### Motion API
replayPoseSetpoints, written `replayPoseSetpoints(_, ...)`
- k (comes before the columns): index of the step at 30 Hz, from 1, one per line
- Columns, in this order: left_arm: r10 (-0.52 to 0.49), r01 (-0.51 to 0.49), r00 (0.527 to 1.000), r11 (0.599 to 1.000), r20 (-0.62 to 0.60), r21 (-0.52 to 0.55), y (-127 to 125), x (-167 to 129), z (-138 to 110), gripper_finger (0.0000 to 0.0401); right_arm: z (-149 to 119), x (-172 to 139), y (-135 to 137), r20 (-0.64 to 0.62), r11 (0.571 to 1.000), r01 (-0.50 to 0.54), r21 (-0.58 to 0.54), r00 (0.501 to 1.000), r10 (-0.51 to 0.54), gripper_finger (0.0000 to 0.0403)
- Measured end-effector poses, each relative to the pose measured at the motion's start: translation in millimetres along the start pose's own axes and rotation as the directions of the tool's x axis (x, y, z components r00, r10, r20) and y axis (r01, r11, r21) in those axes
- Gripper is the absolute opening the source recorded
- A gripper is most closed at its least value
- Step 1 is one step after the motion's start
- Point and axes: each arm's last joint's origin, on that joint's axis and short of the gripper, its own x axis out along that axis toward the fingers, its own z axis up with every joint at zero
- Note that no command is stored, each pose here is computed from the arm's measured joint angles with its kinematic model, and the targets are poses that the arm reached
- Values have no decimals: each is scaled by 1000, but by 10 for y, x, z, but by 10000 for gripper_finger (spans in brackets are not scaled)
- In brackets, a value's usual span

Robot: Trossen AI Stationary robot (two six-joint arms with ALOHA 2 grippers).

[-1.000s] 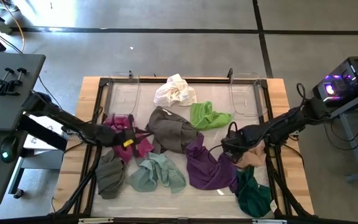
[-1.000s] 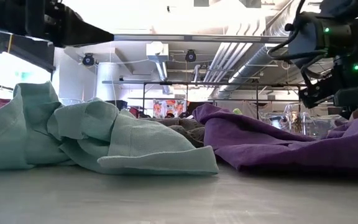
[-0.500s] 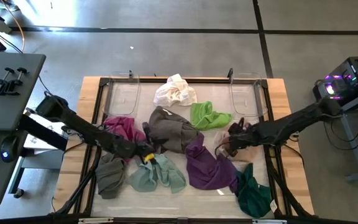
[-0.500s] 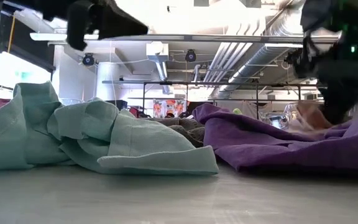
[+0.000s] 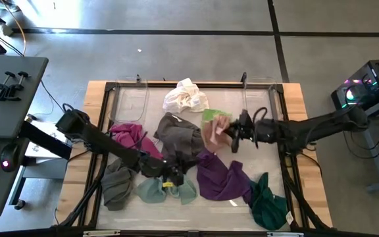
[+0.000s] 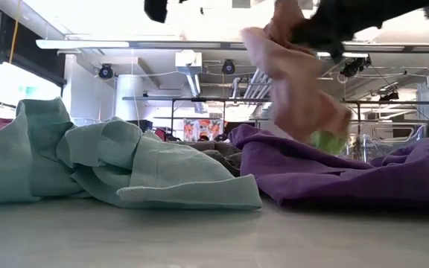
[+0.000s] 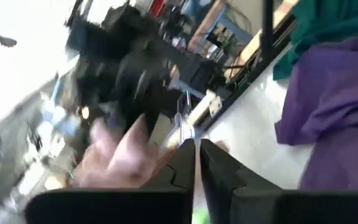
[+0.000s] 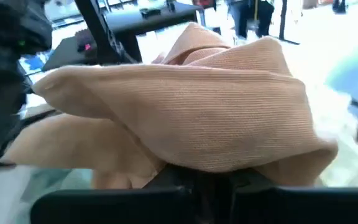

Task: Sort towels by color in basket
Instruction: Put the brown towel into the left transparent bin

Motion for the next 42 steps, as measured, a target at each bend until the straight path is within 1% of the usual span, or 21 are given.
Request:
replayPoseSetpoints(1, -7, 6, 1000, 999, 17, 45, -8, 40, 20, 29, 12, 55, -46, 1, 1000, -19, -3, 1000, 19, 9)
replayPoseSetpoints(3, -20, 18, 1000, 988, 11, 151, -44, 82, 34, 53, 35, 176, -147, 1, 996, -88, 19, 996, 88, 9)
replayPoseSetpoints(5, -20, 16, 1000, 975, 13, 222, -70, 139, 59, 82, 18, 295, -242, -18, 987, -149, 57, 988, 150, 9)
replayPoseSetpoints(7, -28, 28, 1000, 960, -5, 277, -116, 177, 33, 114, 5, 421, -303, -4, 975, -203, 91, 979, 204, 9)
replayPoseSetpoints(9, -24, 28, 1000, 952, -17, 306, -138, 237, 8, 148, -33, 523, -339, -8, 962, -250, 106, 968, 253, 9)
replayPoseSetpoints(10, -18, 33, 999, 944, -48, 327, -145, 245, -23, 164, -44, 574, -344, 6, 954, -275, 117, 961, 276, 9)
replayPoseSetpoints(12, -1, 32, 996, 934, -89, 356, -135, 269, -67, 197, -90, 629, -353, -13, 946, -300, 126, 953, 304, 9)
replayPoseSetpoints(14, 27, 29, 989, 926, -143, 376, -103, 276, -100, 227, -99, 677, -349, 9, 933, -331, 142, 943, 333, 9)
replayPoseSetpoints(17, 78, 15, 975, 913, -209, 408, -88, 275, -121, 263, -114, 697, -336, 4, 913, -374, 163, 925, 379, 9)
replayPoseSetpoints(19, 111, 7, 962, 903, -250, 429, -72, 271, -132, 280, -122, 702, -335, 0, 912, -376, 165, 924, 382, 9)
replayPoseSetpoints(22, 133, 4, 951, 898, -280, 439, -62, 268, -143, 292, -122, 701, -331, -3, 904, -389, 176, 918, 395, 9)
replayPoseSetpoints(27, 165, -2, 931, 895, -327, 446, -18, 306, -209, 294, -113, 689, -308, -6, 868, -457, 194, 884, 467, 9)
replayPoseSetpoints(30, 200, -4, 903, 888, -379, 460, 31, 345, -283, 294, -117, 683, -296, -17, 848, -492, 197, 863, 504, 9)
replayPoseSetpoints(34, 233, -18, 873, 894, -428, 448, 82, 384, -362, 294, -118, 679, -290, -23, 835, -513, 197, 849, 527, 9)
replayPoseSetpoints(38, 236, -31, 868, 904, -437, 426, 107, 411, -403, 294, -123, 673, -281, -33, 816, -542, 199, 829, 558, 9)
replayPoseSetpoints(40, 230, -35, 872, 910, -433, 413, 115, 422, -418, 294, -125, 669, -275, -40, 803, -562, 198, 814, 579, 9)
replayPoseSetpoints(42, 219, -35, 878, 916, -425, 400, 121, 437, -437, 294, -129, 668, -272, -44, 799, -570, 192, 808, 587, 9)
